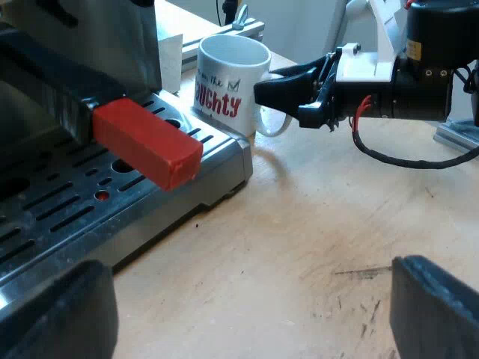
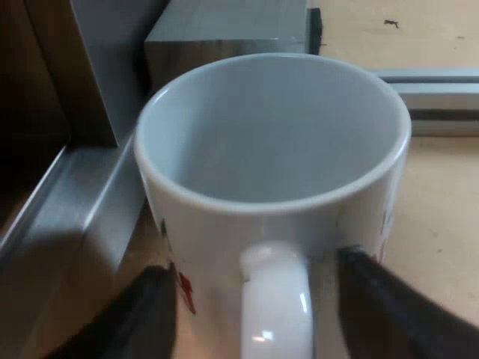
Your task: Remove mug from coffee machine
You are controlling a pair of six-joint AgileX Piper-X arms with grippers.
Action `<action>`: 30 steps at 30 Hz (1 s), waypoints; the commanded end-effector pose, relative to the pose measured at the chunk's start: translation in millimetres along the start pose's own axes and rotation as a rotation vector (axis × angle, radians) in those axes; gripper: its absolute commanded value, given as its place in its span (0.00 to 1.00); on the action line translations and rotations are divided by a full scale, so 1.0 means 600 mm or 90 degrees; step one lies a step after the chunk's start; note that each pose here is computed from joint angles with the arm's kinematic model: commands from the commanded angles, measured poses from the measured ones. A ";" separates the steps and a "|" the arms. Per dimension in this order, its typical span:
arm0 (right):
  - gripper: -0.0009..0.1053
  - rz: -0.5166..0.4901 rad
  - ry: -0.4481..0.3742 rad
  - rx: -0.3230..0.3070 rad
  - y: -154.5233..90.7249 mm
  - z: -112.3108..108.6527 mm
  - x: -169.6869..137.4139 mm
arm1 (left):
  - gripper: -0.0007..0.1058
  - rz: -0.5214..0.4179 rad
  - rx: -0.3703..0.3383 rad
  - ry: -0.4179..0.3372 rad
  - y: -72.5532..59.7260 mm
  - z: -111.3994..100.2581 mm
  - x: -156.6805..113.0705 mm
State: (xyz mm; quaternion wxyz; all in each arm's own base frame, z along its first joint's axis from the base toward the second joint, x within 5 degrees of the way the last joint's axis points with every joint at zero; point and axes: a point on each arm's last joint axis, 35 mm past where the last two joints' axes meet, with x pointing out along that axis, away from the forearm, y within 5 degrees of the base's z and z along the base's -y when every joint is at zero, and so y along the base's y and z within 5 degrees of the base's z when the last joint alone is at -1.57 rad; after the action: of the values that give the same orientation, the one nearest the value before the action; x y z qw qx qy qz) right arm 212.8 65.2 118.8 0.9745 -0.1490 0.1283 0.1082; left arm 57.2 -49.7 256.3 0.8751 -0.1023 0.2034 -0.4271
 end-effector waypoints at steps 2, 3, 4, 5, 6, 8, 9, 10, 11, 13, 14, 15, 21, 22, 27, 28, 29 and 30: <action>0.63 -0.007 -0.019 0.017 -0.002 0.011 0.000 | 0.72 -0.010 0.004 -0.008 -0.002 0.004 0.000; 0.63 -0.007 -0.017 0.017 -0.002 0.012 -0.001 | 0.72 -0.010 0.004 -0.008 -0.002 0.004 0.000; 0.63 -0.004 -0.012 0.017 -0.002 0.012 -0.003 | 0.72 -0.010 0.004 -0.008 -0.002 0.004 0.000; 0.63 0.000 -0.006 0.015 0.000 0.014 -0.008 | 0.72 -0.010 0.004 -0.008 -0.002 0.004 0.000; 0.63 -0.003 -0.004 0.014 0.000 0.014 -0.008 | 0.72 -0.010 0.004 -0.008 -0.002 0.004 0.000; 0.63 -0.004 0.014 0.009 0.001 0.019 -0.017 | 0.72 -0.010 0.004 -0.008 -0.002 0.004 0.000; 0.63 -0.003 0.022 0.007 0.002 0.020 -0.020 | 0.72 -0.010 0.004 -0.008 -0.002 0.004 0.000; 0.63 -0.007 0.029 0.004 0.001 0.023 -0.025 | 0.72 -0.010 0.005 -0.009 -0.003 0.004 -0.001; 0.63 -0.013 0.038 0.005 0.000 0.028 -0.031 | 0.72 -0.010 0.005 -0.009 -0.003 0.005 -0.001; 0.63 -0.016 0.043 0.006 -0.001 0.033 -0.038 | 0.72 -0.010 0.005 -0.009 -0.003 0.005 -0.001; 0.63 -0.014 0.049 0.004 -0.002 0.034 -0.041 | 0.72 -0.010 0.005 -0.009 -0.003 0.005 -0.001; 0.63 -0.015 0.048 0.006 -0.006 0.043 -0.051 | 0.72 -0.010 0.005 -0.009 -0.003 0.005 -0.001; 0.63 -0.011 0.083 0.004 -0.019 0.062 -0.097 | 0.72 -0.010 0.002 -0.009 -0.003 0.005 -0.001; 0.63 -0.006 0.108 0.007 -0.020 0.062 -0.106 | 0.72 -0.010 0.002 -0.009 -0.003 0.005 -0.001; 0.63 0.007 0.179 0.017 -0.033 0.086 -0.147 | 0.72 -0.011 -0.034 -0.011 -0.004 0.006 -0.002; 0.63 0.009 0.197 0.016 -0.037 0.094 -0.157 | 0.72 -0.011 -0.034 -0.013 -0.005 0.008 -0.003; 0.63 0.011 0.208 0.013 -0.040 0.102 -0.166 | 0.72 -0.012 -0.033 -0.015 -0.007 0.012 -0.006; 0.63 0.012 0.211 0.013 -0.043 0.110 -0.172 | 0.72 -0.012 -0.032 -0.016 -0.009 0.014 -0.008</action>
State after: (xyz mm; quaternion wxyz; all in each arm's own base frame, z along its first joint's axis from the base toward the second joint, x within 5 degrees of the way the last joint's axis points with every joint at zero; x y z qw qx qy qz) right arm 150.0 48.8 236.0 0.9754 -0.1179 0.1680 0.0810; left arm 55.8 -48.9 261.7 0.8726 -0.1257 0.2102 -0.4226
